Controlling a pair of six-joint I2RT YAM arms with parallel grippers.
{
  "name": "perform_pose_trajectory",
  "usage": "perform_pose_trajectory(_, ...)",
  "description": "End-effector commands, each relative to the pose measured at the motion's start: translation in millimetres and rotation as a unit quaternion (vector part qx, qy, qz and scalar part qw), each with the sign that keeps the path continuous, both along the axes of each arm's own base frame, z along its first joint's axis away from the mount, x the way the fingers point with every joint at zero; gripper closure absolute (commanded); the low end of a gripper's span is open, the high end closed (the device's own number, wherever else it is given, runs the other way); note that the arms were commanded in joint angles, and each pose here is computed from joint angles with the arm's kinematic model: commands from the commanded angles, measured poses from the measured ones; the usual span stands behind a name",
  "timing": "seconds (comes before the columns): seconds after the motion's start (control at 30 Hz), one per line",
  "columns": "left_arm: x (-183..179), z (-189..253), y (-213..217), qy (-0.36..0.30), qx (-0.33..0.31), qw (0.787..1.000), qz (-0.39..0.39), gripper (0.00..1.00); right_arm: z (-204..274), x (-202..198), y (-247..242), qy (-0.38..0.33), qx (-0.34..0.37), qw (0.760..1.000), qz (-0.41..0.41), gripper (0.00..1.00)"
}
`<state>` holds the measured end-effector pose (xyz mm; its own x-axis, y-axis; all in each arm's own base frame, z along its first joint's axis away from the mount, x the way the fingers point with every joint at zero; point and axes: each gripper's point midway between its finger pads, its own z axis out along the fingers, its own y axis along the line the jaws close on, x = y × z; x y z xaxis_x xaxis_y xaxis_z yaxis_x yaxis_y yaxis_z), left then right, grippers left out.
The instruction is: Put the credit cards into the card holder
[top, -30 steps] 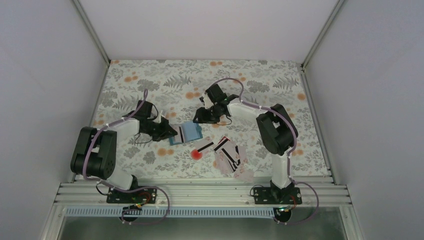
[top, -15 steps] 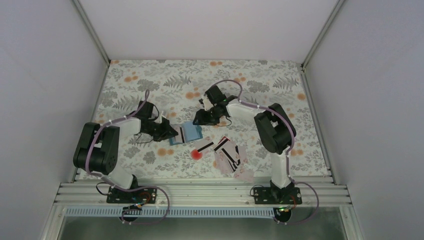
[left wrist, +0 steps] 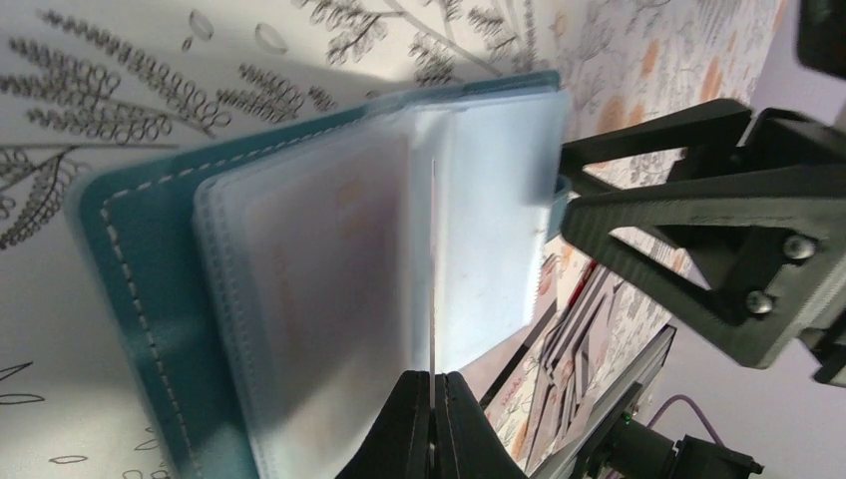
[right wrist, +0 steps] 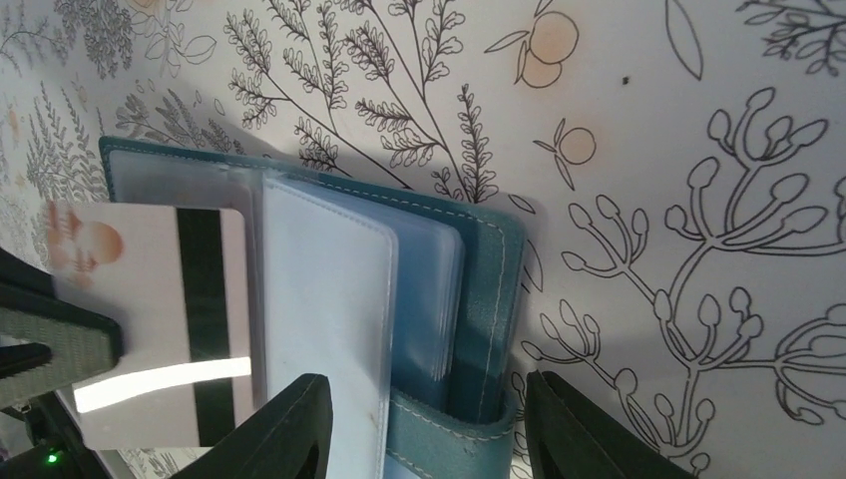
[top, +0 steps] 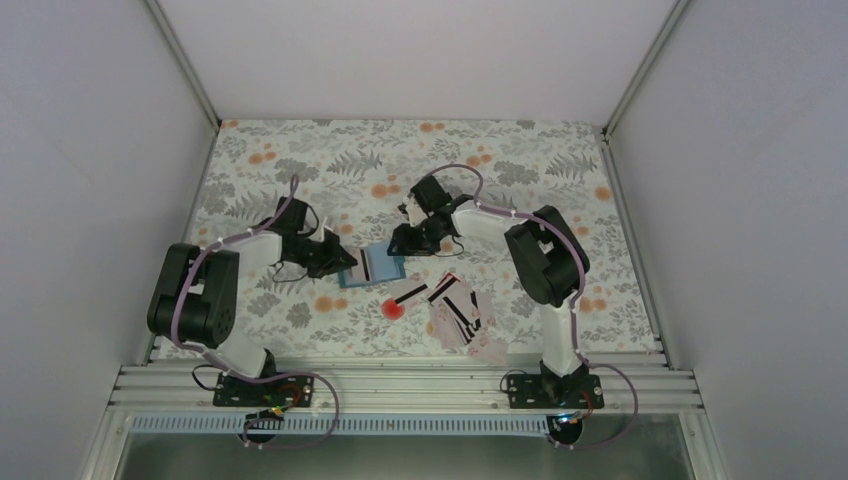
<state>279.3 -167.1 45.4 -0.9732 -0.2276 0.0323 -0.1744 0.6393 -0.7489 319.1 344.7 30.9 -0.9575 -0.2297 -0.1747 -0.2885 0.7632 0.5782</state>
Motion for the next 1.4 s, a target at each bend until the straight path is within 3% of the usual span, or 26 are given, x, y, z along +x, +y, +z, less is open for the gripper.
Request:
perform_pose_trajectory(0.0, 10.1, 21.7, 0.8, -0.034, 0.008, 0.999, -0.004, 0.98, -11.3, -7.3, 1.5, 0.006, -0.005, 1.0, 0.015, 0.5)
perform_pose_trajectory(0.57, 6.7, -2.3, -1.6, -0.024, 0.006, 1.0, -0.012, 0.97, -13.7, -9.3, 0.1, 0.006, -0.008, 1.0, 0.021, 0.51)
perform_pose_trajectory(1.37, 12.2, 1.5, -14.1, -0.027, -0.03, 0.999, -0.014, 0.98, -18.9, -11.9, -0.9, 0.012, -0.011, 1.0, 0.026, 0.51)
